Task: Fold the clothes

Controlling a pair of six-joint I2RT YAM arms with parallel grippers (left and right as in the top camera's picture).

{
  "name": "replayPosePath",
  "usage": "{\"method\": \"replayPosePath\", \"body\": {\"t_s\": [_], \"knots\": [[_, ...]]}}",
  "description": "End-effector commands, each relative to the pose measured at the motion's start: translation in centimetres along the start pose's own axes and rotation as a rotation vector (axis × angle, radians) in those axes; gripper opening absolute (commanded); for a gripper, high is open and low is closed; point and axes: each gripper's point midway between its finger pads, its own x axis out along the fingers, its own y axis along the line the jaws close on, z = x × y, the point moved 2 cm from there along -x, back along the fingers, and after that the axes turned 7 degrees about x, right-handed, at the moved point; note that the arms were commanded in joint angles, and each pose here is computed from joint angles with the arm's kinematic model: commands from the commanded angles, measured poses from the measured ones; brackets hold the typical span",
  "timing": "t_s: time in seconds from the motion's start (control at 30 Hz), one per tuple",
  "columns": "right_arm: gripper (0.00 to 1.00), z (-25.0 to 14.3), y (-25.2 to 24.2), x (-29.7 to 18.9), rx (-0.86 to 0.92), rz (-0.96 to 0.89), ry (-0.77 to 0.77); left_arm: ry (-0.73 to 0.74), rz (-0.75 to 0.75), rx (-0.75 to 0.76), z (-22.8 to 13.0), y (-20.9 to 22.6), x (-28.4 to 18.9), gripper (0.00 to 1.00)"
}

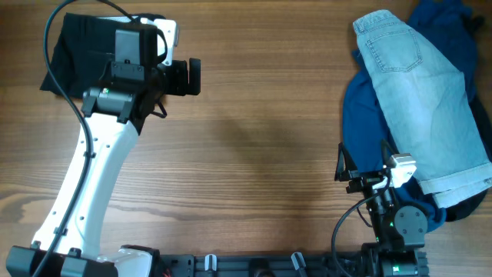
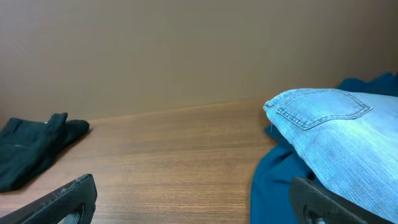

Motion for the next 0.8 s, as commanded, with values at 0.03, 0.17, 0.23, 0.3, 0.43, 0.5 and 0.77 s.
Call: {"method": "replayPosePath", "body": {"t_s": [0.03, 0.17, 0.23, 0.3, 0.43, 0.5, 0.77], "knots": [[1.0, 0.2, 0.0, -0.1, 0.009, -0.005, -0.018, -0.078, 0.008, -0.014, -0.7, 0.1, -2.6, 1.0], [1.0, 0.2, 0.0, -0.1, 0.009, -0.004, -0.018, -0.29, 0.017, -0.006, -3.0, -0.1, -4.3, 1.0], [1.0, 0.2, 0.0, -0.1, 0.009, -0.005, -0.018, -0.471, 0.026, 0.001, -3.5, -0.2, -5.5, 1.0], [1.0, 0.2, 0.0, -0.1, 0.009, -0.005, -0.018, -0.613, 0.033, 0.007, -5.2, -0.4, -6.8, 1.0], [1.0, 0.2, 0.0, -0.1, 0.009, -0.005, -0.018, -0.718, 0.006, 0.022, -8.9, -1.2, -8.1, 1.0], [1.0, 0.2, 0.0, -0.1, 0.009, -0.005, -0.018, -0.753, 0.003, 0.013, -10.9, -1.3, -8.5, 1.0], [1.0, 0.2, 0.0, -0.1, 0.009, -0.005, -0.018, -0.82, -0.026, -0.081, -16.6, -1.4, -6.8, 1.0]]}}
